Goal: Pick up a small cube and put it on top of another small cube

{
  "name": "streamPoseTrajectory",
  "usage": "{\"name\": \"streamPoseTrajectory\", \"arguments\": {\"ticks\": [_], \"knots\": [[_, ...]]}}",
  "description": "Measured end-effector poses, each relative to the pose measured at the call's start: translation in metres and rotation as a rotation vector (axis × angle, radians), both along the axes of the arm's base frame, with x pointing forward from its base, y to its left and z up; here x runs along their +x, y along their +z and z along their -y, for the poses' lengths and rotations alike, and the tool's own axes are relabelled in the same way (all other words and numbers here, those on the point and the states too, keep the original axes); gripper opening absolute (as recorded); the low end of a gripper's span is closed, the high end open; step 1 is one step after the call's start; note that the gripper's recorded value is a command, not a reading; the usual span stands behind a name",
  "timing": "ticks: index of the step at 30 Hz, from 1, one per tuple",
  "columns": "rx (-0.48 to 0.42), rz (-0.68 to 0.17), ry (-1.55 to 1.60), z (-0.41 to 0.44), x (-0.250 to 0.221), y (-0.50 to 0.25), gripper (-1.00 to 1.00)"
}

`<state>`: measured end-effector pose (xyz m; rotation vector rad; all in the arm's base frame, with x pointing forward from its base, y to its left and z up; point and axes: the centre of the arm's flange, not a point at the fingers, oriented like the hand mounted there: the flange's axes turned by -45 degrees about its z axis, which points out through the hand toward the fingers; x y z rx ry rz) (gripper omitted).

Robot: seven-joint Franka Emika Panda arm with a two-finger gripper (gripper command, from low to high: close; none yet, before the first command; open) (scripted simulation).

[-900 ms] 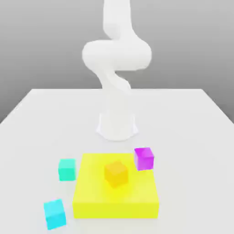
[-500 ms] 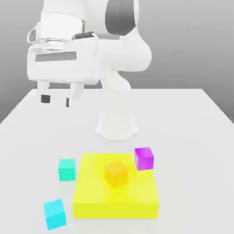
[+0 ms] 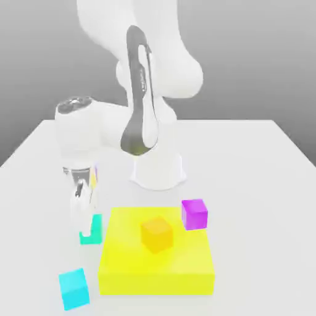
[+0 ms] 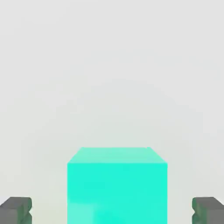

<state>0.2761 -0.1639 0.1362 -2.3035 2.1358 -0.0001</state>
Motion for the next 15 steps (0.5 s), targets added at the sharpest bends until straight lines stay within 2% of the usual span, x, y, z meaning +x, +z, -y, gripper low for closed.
{"name": "streamPoseTrajectory", "arguments": {"ticks": [1,8,15], "knots": [[0.000,0.000,0.000,0.000,-0.001,-0.005,-1.00],[-0.001,0.001,0.000,0.000,0.000,-0.005,-1.00],[-0.001,0.001,0.000,0.000,0.001,0.044,-1.00]]}}
